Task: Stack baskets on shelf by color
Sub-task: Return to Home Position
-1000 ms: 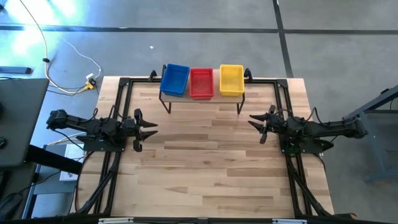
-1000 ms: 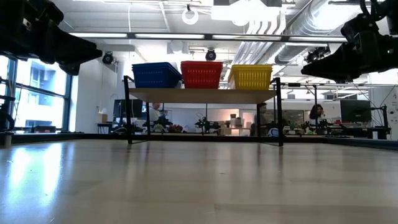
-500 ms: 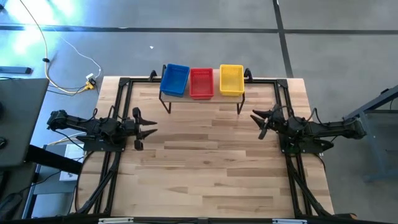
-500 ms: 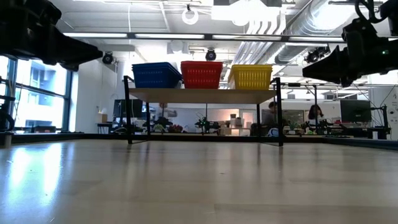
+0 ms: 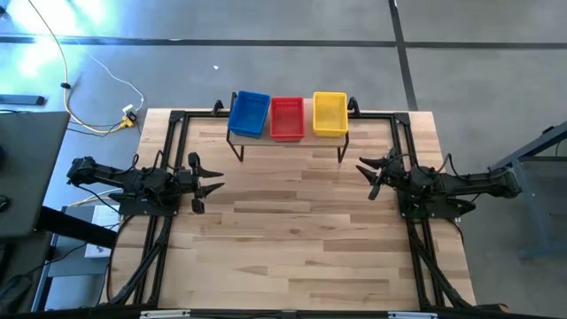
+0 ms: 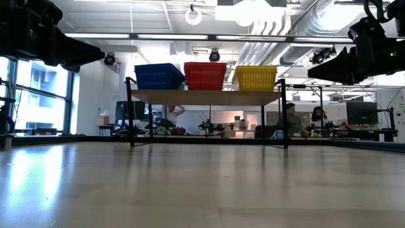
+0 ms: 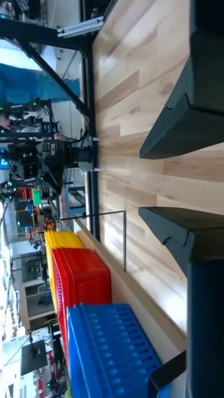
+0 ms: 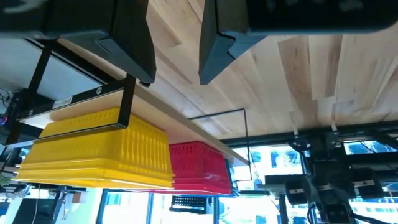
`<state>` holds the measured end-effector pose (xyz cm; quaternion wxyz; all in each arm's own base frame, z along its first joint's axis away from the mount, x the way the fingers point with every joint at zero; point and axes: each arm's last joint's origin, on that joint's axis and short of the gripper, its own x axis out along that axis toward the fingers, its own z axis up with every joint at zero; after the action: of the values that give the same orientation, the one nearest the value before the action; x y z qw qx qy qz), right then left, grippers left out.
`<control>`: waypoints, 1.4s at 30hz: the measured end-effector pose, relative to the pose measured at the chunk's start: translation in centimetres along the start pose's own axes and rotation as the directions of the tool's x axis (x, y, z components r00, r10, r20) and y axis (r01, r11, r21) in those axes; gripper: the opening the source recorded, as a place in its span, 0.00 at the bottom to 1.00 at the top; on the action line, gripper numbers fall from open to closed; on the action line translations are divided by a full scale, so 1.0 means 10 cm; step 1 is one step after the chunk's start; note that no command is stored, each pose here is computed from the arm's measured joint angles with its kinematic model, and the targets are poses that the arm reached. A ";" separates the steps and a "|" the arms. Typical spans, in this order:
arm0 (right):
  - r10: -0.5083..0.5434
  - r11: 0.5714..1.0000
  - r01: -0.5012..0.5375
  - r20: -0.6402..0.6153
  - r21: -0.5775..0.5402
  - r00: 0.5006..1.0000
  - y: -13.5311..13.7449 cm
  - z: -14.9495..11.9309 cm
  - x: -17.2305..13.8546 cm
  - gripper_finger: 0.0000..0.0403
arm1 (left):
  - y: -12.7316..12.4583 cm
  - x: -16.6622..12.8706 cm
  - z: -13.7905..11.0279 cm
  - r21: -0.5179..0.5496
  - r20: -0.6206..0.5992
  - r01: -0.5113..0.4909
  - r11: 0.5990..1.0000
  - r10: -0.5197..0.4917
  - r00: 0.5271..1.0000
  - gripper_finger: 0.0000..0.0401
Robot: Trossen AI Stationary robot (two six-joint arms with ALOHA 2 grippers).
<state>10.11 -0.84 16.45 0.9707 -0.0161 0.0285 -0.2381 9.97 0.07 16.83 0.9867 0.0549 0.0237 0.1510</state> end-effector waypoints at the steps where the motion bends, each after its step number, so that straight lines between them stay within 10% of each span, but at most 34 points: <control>1: 0.000 1.000 0.000 0.000 0.000 1.000 0.00 0.00 0.00 0.27 | 0.00 0.00 0.00 -0.011 0.000 0.000 1.000 0.000 1.000 0.32; 42: 0.001 1.000 -0.001 0.000 0.000 1.000 0.00 0.00 0.00 0.27 | 0.00 0.00 0.00 -0.013 0.000 0.001 1.000 -0.001 1.000 0.32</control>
<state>10.11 -0.84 16.45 0.9708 -0.0162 0.0288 -0.2375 9.97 0.07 16.84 0.9871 0.0486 0.0225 0.1507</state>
